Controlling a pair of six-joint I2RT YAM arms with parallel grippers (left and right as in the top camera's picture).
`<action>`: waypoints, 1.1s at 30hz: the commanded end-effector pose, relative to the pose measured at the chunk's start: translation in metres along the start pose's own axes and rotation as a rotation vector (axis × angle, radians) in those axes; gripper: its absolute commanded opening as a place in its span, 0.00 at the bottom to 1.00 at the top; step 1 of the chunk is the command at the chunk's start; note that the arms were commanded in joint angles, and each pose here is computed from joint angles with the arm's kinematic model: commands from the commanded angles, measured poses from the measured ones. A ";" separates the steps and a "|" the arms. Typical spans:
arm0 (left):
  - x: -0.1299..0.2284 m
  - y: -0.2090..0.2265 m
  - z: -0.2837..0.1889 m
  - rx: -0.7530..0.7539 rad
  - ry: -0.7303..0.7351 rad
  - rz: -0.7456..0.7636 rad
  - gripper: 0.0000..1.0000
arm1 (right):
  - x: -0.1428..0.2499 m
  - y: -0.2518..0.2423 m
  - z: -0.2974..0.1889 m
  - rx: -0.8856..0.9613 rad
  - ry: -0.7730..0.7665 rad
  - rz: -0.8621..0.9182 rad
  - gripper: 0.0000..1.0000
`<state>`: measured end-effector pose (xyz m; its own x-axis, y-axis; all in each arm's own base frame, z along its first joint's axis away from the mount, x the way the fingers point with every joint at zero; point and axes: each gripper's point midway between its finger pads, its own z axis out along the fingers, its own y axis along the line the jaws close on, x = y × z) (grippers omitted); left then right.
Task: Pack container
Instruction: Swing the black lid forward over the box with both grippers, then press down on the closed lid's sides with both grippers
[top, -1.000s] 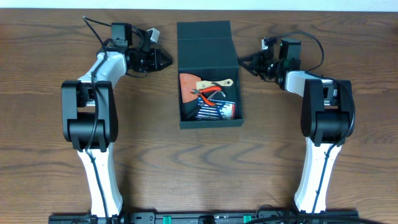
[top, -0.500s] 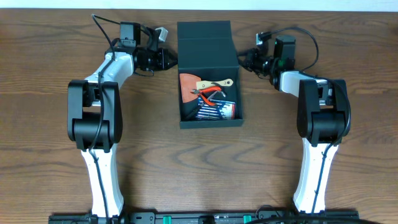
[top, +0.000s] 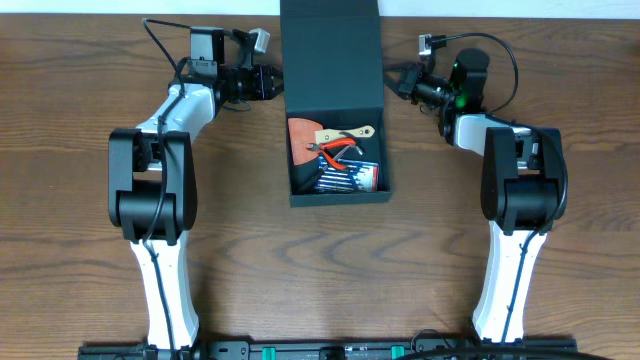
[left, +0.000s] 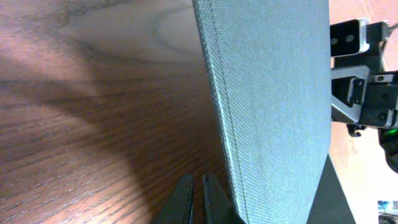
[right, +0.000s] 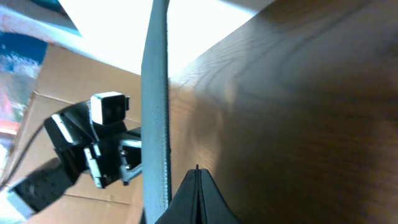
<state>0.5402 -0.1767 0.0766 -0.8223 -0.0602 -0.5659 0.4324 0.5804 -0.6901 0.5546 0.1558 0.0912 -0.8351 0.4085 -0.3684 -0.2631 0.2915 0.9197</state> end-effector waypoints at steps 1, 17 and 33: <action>-0.026 -0.029 -0.020 0.003 -0.050 0.047 0.05 | -0.002 0.027 -0.001 -0.058 0.040 0.038 0.01; -0.010 -0.119 -0.083 -0.255 0.075 0.242 0.06 | -0.011 0.125 -0.010 0.078 -0.012 0.001 0.02; 0.081 -0.167 -0.143 -0.424 0.382 0.145 0.06 | 0.093 0.150 -0.113 0.777 0.215 -0.306 0.01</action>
<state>0.3626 -0.1635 0.2078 -0.8877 0.2416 -0.3918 0.4007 0.8246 -0.3993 0.3908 0.1547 0.2102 -0.9055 0.2247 -0.3601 -0.0379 0.8022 0.5959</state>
